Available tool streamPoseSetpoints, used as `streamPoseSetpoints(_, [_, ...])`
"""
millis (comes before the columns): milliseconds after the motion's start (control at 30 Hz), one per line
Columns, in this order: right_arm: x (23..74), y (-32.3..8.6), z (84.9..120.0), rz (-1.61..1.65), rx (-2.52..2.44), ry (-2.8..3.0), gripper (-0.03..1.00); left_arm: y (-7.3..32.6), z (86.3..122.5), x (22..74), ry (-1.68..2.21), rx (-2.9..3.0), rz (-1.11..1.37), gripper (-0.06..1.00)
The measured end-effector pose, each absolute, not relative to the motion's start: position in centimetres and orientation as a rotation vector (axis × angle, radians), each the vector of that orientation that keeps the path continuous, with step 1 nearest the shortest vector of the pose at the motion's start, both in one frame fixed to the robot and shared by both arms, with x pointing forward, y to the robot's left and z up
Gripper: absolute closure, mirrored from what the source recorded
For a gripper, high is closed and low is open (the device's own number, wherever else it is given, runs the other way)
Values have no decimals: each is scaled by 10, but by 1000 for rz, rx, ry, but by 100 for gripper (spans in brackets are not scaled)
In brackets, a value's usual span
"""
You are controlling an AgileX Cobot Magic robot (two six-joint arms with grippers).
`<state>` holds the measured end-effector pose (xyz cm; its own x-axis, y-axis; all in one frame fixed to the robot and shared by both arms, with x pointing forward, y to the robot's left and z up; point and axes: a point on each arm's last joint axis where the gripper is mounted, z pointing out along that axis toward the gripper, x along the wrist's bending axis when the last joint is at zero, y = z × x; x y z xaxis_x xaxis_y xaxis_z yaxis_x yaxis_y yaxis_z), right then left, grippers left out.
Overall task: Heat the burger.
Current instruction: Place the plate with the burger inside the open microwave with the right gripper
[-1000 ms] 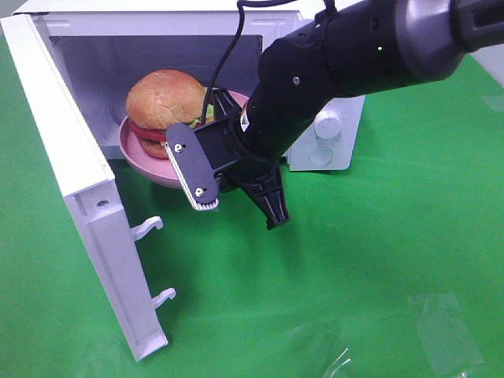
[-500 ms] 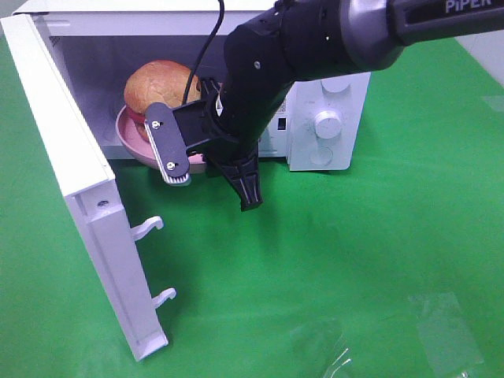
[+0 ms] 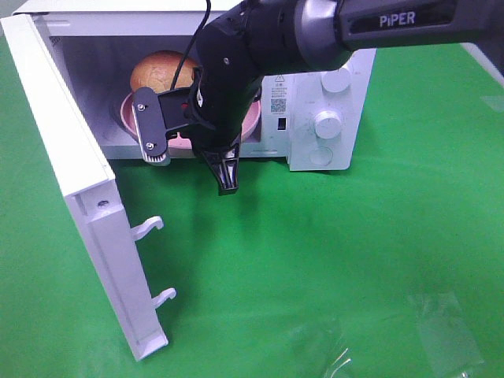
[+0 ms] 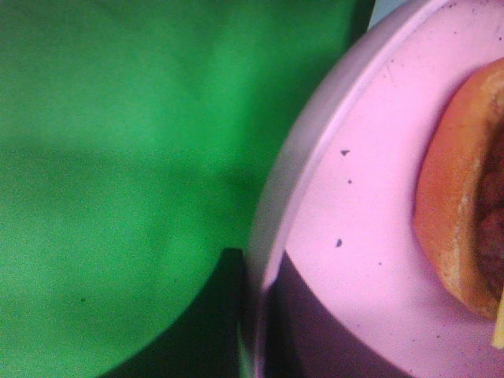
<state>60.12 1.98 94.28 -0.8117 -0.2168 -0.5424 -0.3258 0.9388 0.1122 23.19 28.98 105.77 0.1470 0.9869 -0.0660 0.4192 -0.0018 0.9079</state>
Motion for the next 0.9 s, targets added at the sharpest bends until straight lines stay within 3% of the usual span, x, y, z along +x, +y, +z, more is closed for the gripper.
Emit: streamPoseSetpoints(900, [638, 40, 933, 315, -226, 2499, 92, 290, 1058, 232, 1406, 1562, 832, -5])
